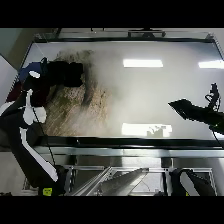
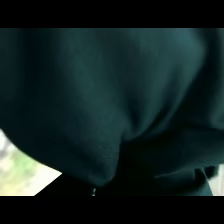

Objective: Fold the shirts.

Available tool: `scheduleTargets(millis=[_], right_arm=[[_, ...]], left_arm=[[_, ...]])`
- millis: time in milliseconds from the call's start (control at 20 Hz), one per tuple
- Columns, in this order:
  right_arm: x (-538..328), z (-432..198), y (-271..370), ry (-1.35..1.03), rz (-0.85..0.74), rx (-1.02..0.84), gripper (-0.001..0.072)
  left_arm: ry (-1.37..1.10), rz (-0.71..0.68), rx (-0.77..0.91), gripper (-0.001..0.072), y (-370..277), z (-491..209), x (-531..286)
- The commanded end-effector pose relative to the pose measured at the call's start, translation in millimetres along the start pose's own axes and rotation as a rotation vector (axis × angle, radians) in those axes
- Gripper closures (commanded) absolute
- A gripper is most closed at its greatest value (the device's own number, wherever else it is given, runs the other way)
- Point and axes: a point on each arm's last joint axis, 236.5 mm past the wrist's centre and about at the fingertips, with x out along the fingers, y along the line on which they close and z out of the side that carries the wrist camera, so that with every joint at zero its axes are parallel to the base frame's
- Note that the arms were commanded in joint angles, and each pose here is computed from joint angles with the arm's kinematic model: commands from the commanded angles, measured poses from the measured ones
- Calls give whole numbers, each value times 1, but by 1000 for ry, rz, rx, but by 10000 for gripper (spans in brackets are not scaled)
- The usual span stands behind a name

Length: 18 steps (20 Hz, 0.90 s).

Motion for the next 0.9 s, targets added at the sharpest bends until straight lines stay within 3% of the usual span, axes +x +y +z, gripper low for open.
scheduleTargets(millis=[0, 250, 450, 600, 850], right_arm=[[1, -2, -1, 10, 2, 4, 229], [0, -13, 5, 56, 27, -37, 229], [-5, -37, 18, 158, 85, -87, 229], [-10, -59, 28, 247, 135, -98, 229], [-13, -67, 32, 285, 155, -97, 229]], left_arm=[[109, -99, 13, 711, -33, -3, -11], [171, -406, 144, 711, -183, -1, -103], [337, -579, 305, 710, -308, -79, -178], [476, -606, 400, 710, -357, -159, -189], [632, -529, 395, 691, -367, -272, -146]])
